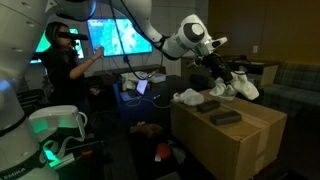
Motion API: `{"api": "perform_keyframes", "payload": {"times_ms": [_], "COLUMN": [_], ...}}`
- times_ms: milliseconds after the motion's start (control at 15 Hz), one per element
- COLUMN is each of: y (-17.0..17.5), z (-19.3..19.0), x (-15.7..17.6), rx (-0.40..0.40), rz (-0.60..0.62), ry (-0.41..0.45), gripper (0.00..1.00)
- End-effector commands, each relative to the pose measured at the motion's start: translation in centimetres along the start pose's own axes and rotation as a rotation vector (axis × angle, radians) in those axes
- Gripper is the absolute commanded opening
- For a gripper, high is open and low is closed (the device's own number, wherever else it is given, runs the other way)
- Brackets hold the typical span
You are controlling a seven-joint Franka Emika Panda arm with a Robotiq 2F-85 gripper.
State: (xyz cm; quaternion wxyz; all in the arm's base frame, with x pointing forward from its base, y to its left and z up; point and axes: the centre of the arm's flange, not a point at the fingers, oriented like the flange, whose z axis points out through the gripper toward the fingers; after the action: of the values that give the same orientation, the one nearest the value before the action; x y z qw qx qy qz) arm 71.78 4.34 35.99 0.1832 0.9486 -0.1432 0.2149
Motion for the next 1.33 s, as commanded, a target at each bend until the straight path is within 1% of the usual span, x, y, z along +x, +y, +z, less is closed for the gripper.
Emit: {"api": "perform_keyframes", "payload": {"times_ms": [0, 67, 200, 400, 533, 667, 733, 800, 867, 933, 1000, 1067, 1133, 1267], "y": [-3.9, -5.4, -7.2, -9.8, -11.8, -12.8, -13.3, -13.5, -13.6, -13.4, -13.3, -12.7, -12.1, -10.6], "z": [1.5, 2.3, 2.9, 3.8, 4.9, 5.1, 5.4, 5.5, 5.6, 5.5, 5.4, 4.9, 4.4, 3.1], "x": [5.3, 5.7, 6.8, 7.5, 7.5, 7.3, 6.9, 6.9, 6.6, 6.4, 6.2, 6.0, 5.8, 5.3], "rx": [0.045, 0.060, 0.107, 0.171, 0.196, 0.221, 0.229, 0.235, 0.236, 0.243, 0.249, 0.266, 0.283, 0.340], "rz": [-0.076, -0.090, -0.133, -0.215, -0.281, -0.335, -0.360, -0.384, -0.405, -0.432, -0.455, -0.479, -0.504, -0.550], "ry": [0.037, 0.049, 0.077, 0.096, 0.102, 0.102, 0.102, 0.097, 0.089, 0.073, 0.058, 0.040, 0.018, -0.028], "gripper": [0.05, 0.05, 0.05, 0.05, 0.05, 0.05, 0.14, 0.43, 0.44, 0.50, 0.57, 0.66, 0.73, 0.88]}}
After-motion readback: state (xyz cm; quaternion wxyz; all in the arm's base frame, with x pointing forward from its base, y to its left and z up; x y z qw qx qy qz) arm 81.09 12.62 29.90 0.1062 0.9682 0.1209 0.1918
